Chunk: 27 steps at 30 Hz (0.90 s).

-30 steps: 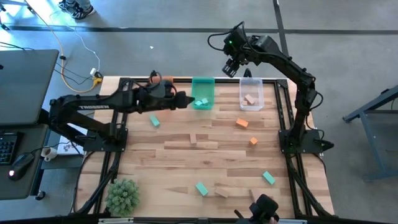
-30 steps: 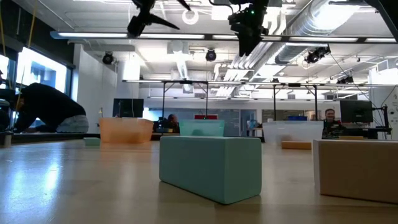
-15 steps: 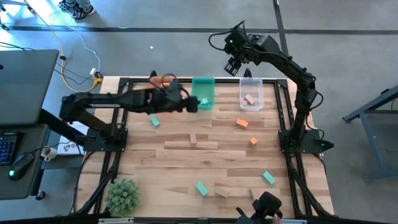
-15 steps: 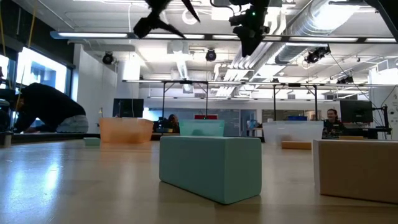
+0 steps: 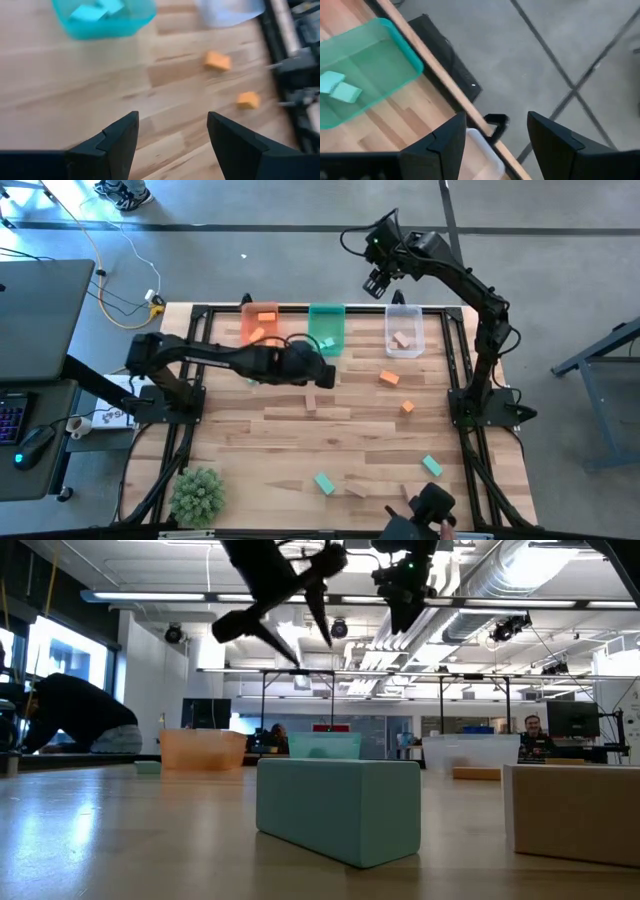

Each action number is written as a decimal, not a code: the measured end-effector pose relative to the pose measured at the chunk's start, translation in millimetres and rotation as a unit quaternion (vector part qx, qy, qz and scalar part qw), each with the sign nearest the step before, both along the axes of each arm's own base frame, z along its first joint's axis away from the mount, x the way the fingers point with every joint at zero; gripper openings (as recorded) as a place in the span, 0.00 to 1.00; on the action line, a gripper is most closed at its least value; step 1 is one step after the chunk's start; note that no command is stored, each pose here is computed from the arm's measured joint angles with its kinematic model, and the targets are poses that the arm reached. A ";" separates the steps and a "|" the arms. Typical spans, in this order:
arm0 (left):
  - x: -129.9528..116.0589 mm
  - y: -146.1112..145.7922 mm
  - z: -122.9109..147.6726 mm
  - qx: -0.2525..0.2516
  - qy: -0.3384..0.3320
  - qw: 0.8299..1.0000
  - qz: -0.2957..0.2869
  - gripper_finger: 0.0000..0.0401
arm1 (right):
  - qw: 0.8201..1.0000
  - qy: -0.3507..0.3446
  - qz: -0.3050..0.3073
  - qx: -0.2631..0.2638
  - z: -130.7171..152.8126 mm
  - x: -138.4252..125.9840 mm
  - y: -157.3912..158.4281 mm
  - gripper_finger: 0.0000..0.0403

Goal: Sort & place blocks by color
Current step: Put the brown block into the white bin

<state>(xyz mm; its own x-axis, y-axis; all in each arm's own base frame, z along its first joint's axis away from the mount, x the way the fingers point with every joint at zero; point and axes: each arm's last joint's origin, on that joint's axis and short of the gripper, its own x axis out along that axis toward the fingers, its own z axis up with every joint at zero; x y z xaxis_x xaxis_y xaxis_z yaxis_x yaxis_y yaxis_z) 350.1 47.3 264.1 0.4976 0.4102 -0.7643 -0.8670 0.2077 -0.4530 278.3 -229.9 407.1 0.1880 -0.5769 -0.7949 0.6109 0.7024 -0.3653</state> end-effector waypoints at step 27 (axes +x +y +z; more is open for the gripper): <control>24.3 -26.4 -95.0 -0.105 0.123 0.984 0.072 0.55 | 1.000 -0.006 0.004 0.012 -0.7 -2.0 -2.6 0.49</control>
<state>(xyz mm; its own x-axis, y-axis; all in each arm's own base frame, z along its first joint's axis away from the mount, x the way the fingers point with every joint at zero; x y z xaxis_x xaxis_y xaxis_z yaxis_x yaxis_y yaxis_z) 374.4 21.0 169.1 0.2351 0.2825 -0.9300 -0.9694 -0.0012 -0.2454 276.3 -232.4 406.4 0.2034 -0.5561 -0.8059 0.6092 0.7162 -0.3405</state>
